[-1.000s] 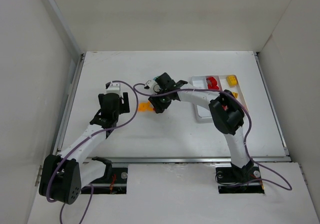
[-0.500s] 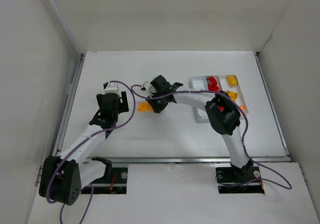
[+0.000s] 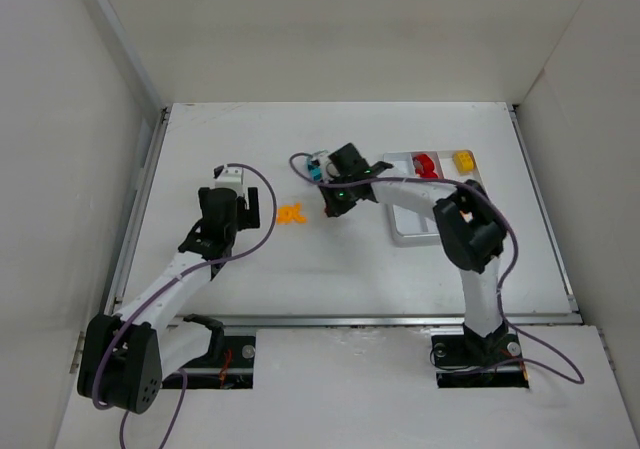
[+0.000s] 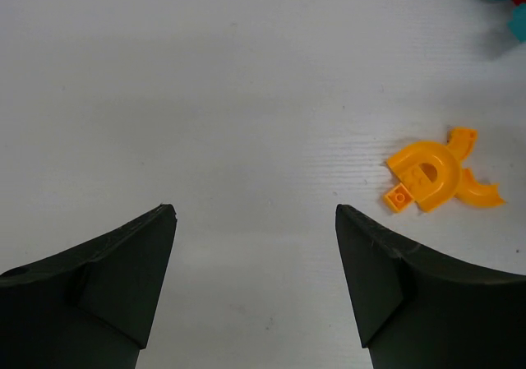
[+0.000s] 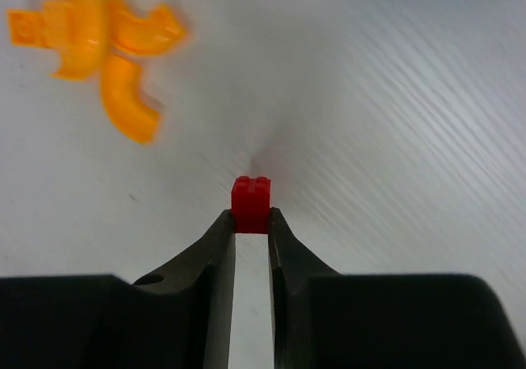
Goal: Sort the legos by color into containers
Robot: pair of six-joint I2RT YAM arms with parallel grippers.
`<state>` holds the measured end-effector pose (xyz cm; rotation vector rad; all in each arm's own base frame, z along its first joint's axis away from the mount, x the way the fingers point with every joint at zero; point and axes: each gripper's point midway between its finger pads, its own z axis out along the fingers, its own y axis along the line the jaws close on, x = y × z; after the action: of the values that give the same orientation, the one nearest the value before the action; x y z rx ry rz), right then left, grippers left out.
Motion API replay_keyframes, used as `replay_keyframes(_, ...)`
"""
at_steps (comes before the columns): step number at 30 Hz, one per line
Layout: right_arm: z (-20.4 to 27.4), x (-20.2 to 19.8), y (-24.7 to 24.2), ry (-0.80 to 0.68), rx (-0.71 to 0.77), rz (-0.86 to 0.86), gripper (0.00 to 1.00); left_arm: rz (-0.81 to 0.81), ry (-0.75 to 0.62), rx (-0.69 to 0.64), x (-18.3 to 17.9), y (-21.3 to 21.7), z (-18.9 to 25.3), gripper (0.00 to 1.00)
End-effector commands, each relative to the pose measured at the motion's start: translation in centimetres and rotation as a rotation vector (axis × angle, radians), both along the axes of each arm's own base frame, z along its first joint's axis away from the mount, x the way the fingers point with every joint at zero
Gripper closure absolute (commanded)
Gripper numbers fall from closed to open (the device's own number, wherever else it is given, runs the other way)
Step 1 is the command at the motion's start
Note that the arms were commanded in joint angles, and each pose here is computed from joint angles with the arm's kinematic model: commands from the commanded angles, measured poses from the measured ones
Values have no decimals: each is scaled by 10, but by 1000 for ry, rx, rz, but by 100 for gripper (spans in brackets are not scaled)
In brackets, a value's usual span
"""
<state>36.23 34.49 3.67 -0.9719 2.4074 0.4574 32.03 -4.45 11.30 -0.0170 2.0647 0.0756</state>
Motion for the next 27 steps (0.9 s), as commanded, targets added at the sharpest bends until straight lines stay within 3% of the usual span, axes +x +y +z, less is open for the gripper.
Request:
replay_keyframes(1, 83, 48, -58, -80, 234, -304, 100, -149, -46, 17, 2, -18, 12, 25)
replay_keyframes(5, 87, 70, -159, -104, 217, -645, 100, -283, -49, 5, 0, -38, 13, 25)
replay_keyframes(8, 70, 72, -242, -111, 32, -888, 100, -293, -51, 0, -1, -40, 12, 25)
replay_keyframes(14, 58, 80, -286, -98, -25, -996, 100, -297, -52, 8, 0, -39, 12, 25)
replay_keyframes(16, 56, 84, -290, -90, -31, -1005, 95, -297, -52, 8, 0, -39, 12, 25)
replay_keyframes(17, 58, 84, -290, -90, -31, -1005, 92, -297, -52, 8, 0, -39, 12, 25)
replay_keyframes(18, 58, 87, -291, -96, -38, -1011, 78, -301, -52, 17, 0, -39, 12, 25)
replay_keyframes(21, 65, 92, -292, -119, -37, -1010, 58, -301, -52, 17, 0, -39, 12, 25)
replay_keyframes(22, 64, 90, -293, -112, -43, -1010, 43, -301, -52, 17, 0, -39, 12, 25)
replay_keyframes(27, 82, 90, -275, -153, -32, -920, 28, -313, -53, 21, -1, -40, 12, 25)
